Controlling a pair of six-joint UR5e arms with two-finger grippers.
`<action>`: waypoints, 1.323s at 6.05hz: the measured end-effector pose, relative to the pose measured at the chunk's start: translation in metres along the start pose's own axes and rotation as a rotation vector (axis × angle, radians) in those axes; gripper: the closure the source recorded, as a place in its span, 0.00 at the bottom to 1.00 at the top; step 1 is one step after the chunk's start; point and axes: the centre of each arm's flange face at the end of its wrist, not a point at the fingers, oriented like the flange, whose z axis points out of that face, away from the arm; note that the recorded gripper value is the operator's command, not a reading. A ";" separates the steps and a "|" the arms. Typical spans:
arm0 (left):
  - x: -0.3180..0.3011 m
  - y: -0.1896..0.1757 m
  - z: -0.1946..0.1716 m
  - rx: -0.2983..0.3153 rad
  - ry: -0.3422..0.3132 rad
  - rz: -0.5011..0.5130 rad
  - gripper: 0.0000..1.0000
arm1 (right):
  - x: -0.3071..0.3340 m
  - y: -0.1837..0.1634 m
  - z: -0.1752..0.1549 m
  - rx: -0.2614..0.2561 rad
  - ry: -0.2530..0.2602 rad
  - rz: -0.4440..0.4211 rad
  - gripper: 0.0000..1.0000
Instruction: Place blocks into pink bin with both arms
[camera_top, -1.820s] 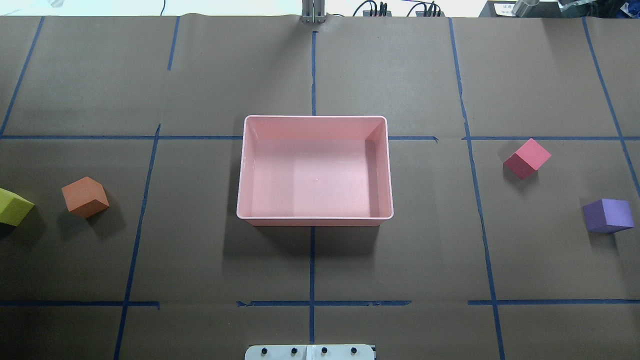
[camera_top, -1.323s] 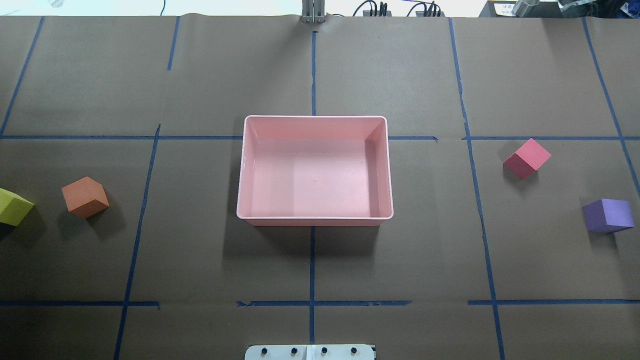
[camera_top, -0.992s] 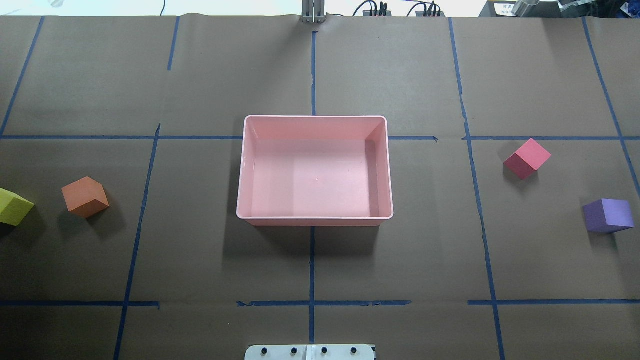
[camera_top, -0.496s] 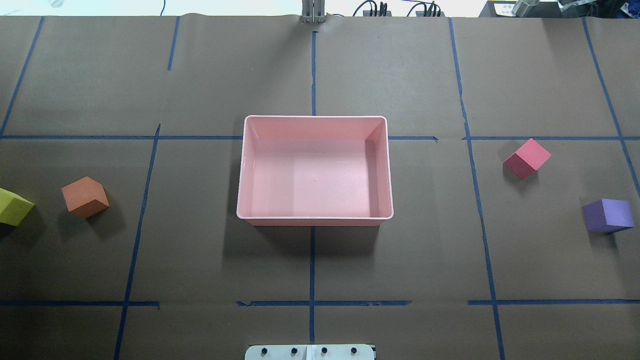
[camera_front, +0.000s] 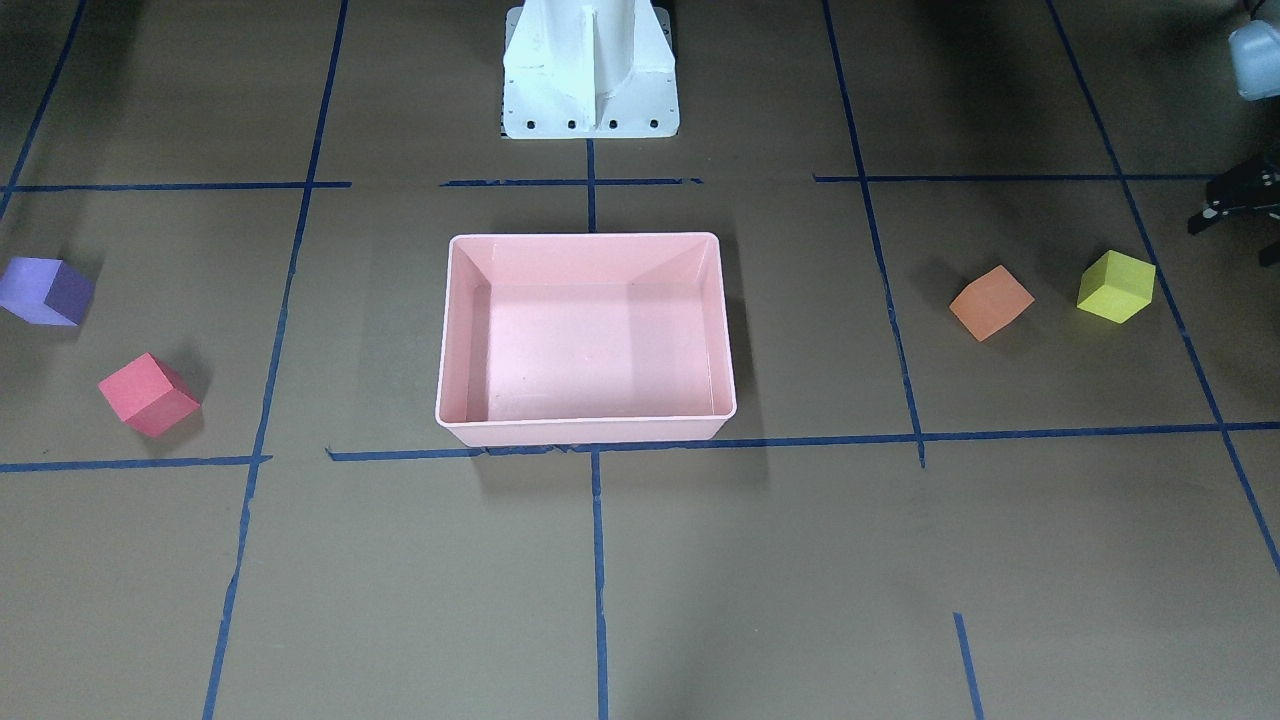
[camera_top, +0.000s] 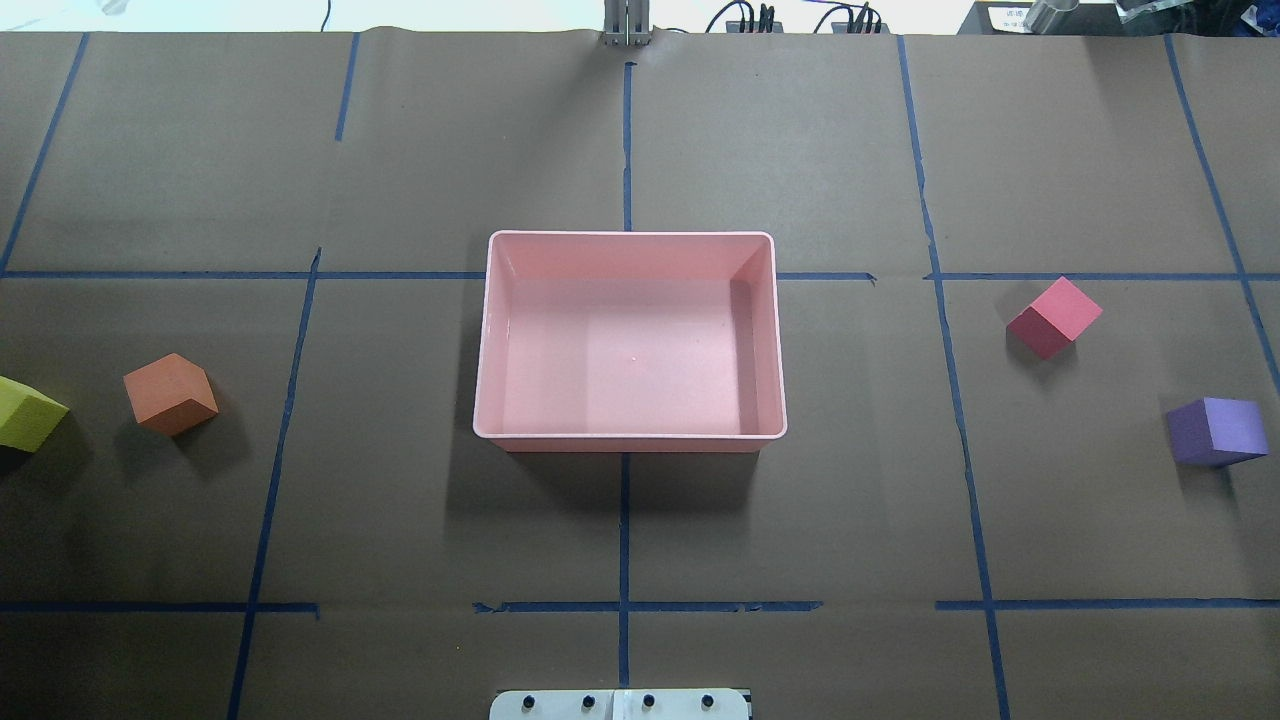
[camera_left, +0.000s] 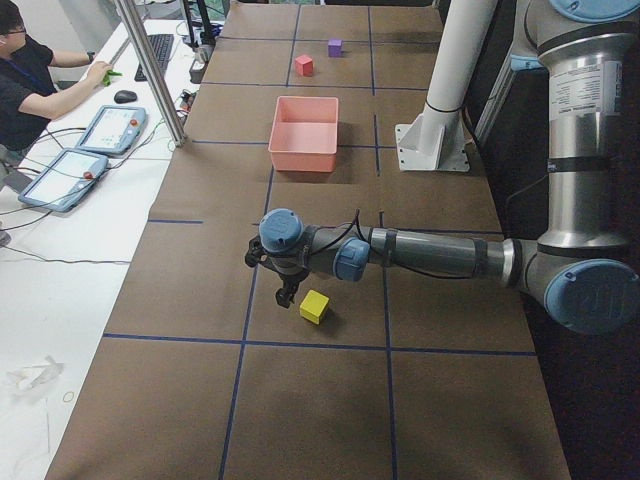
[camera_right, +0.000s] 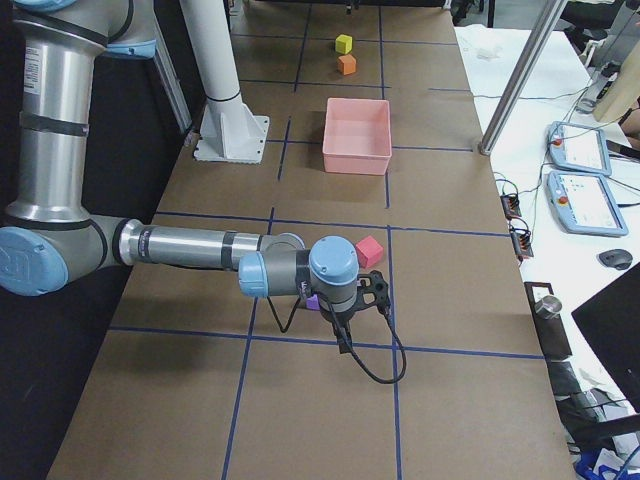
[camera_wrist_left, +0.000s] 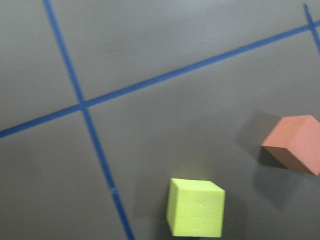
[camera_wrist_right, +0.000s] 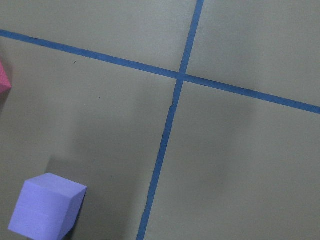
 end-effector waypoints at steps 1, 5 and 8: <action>0.003 0.000 0.020 0.002 -0.031 0.026 0.00 | 0.000 0.000 0.000 0.002 0.000 -0.001 0.00; 0.006 0.010 0.092 0.005 -0.039 0.038 0.00 | 0.001 0.000 0.001 -0.001 0.000 0.001 0.00; 0.005 0.020 0.127 -0.057 -0.067 0.034 0.24 | 0.004 0.002 0.005 -0.008 -0.002 0.009 0.00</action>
